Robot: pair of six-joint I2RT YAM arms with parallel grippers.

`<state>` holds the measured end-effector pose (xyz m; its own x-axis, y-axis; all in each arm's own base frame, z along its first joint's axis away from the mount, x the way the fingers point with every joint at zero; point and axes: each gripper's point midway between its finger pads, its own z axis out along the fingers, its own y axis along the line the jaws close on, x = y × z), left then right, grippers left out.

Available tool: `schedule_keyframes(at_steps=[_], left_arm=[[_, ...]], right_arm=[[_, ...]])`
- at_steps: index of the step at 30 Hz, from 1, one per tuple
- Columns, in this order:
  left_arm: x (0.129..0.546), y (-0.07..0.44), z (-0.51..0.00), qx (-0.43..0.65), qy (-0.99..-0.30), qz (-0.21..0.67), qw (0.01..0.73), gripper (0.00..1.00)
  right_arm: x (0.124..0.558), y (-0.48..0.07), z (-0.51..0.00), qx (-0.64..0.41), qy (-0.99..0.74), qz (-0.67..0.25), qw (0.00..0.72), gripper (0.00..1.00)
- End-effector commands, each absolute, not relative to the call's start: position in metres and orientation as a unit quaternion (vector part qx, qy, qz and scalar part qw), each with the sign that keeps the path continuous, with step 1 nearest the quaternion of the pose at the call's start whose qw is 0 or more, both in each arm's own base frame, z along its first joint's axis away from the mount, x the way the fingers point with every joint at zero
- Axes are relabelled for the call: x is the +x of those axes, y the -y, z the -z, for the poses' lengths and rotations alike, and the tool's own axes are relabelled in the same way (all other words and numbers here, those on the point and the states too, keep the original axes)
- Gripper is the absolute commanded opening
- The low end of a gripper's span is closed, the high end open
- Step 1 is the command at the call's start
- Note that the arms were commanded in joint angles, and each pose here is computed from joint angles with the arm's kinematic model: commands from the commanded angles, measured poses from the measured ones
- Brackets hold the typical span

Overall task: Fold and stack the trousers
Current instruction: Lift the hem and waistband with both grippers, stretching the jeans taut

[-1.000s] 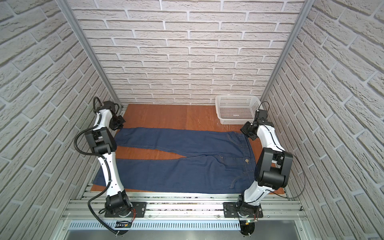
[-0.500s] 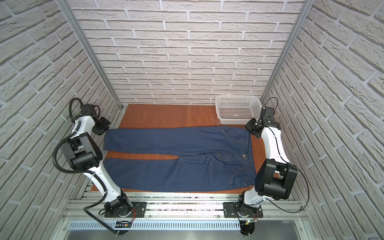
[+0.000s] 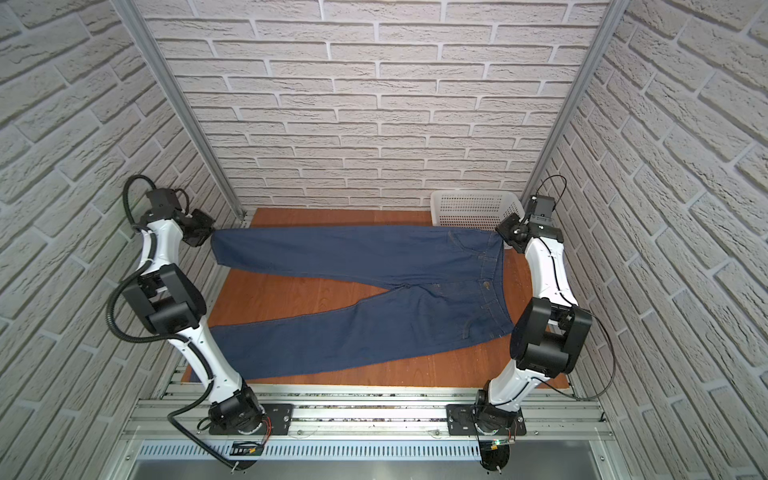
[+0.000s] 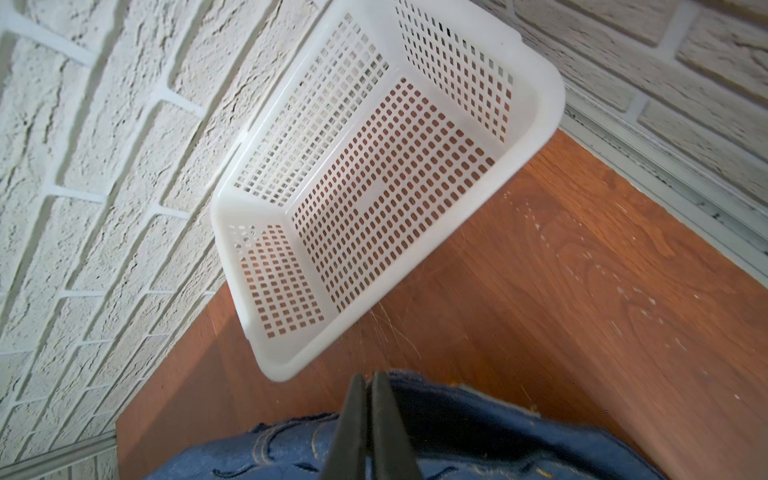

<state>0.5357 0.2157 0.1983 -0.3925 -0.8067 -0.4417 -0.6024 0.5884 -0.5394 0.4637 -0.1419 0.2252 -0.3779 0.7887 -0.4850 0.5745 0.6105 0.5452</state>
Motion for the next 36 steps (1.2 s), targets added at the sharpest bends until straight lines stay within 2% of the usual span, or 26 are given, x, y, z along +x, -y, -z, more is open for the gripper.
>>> schedule_keyframes(at_steps=[1, 7, 27, 31, 36], left_arm=[[0.563, -0.247, -0.235, -0.438, -0.78, 0.159, 0.418, 0.0], [0.582, -0.241, -0.238, -0.432, -0.777, 0.181, 0.421, 0.0], [0.58, -0.243, -0.265, -0.429, -0.75, 0.214, 0.455, 0.0], [0.567, -0.238, -0.26, -0.427, -0.753, 0.212, 0.453, 0.0], [0.526, -0.239, -0.257, -0.441, -0.739, 0.212, 0.464, 0.0]], right_arm=[[0.491, 0.161, -0.257, 0.41, -0.78, -0.153, 0.447, 0.05], [0.507, 0.17, -0.247, 0.414, -0.77, -0.172, 0.454, 0.05], [0.542, 0.186, -0.269, 0.402, -0.753, -0.195, 0.484, 0.05], [0.537, 0.186, -0.255, 0.398, -0.767, -0.185, 0.468, 0.05], [0.521, 0.191, -0.238, 0.402, -0.774, -0.173, 0.457, 0.05]])
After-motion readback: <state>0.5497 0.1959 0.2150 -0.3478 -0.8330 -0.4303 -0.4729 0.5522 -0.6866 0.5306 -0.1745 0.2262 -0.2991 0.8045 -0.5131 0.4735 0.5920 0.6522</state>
